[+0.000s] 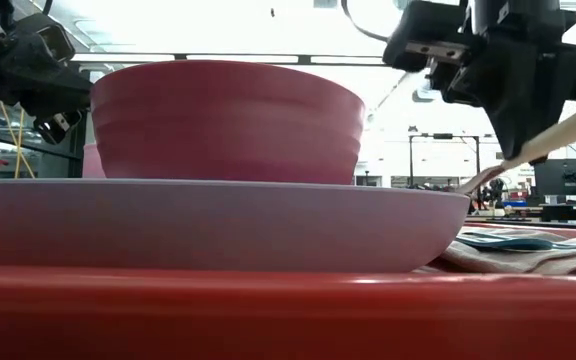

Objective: Set up tray
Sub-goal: Put the yellow knife on the brown table napkin to the right of the blue fork, then return to Home Position

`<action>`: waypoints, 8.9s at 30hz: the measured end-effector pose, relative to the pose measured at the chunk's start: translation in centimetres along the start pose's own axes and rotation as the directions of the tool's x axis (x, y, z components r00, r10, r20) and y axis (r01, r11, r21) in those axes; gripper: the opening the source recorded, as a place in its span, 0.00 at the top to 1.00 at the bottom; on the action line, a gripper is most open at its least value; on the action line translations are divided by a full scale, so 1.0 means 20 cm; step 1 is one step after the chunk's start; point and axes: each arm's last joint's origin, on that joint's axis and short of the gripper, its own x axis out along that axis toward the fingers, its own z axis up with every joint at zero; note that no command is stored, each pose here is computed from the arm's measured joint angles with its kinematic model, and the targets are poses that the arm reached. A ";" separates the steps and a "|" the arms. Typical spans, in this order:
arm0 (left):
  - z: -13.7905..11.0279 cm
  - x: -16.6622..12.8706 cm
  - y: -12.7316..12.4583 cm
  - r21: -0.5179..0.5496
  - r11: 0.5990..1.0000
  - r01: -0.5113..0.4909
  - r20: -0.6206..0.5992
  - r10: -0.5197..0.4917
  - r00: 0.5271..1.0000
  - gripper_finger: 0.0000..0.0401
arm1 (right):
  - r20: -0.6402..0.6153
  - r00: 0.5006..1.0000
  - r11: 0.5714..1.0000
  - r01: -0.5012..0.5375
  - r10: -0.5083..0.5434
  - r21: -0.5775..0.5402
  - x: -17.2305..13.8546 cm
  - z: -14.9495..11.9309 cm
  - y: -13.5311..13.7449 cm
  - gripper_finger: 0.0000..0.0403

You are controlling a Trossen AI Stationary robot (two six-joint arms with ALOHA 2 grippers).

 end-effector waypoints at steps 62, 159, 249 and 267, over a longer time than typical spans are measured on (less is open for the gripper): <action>0.00 0.00 0.00 -0.001 1.000 0.001 0.000 -0.001 1.000 0.72 | 0.061 0.997 0.997 0.049 -0.046 -0.059 0.10 0.07 0.04 0.79; 0.06 -0.01 -0.07 0.329 0.907 0.264 0.043 -0.294 0.955 0.72 | 0.370 0.348 0.476 -0.297 0.861 -0.828 -0.39 0.47 -1.03 0.80; -0.06 0.07 -0.02 0.394 0.885 0.248 0.064 -0.296 0.953 0.72 | 0.029 0.240 0.079 -0.201 0.970 -0.976 -0.04 0.46 -0.94 0.80; -0.06 0.07 -0.02 0.394 0.885 0.248 0.064 -0.295 0.953 0.72 | 0.029 0.239 0.079 -0.202 0.970 -0.976 -0.04 0.46 -0.94 0.80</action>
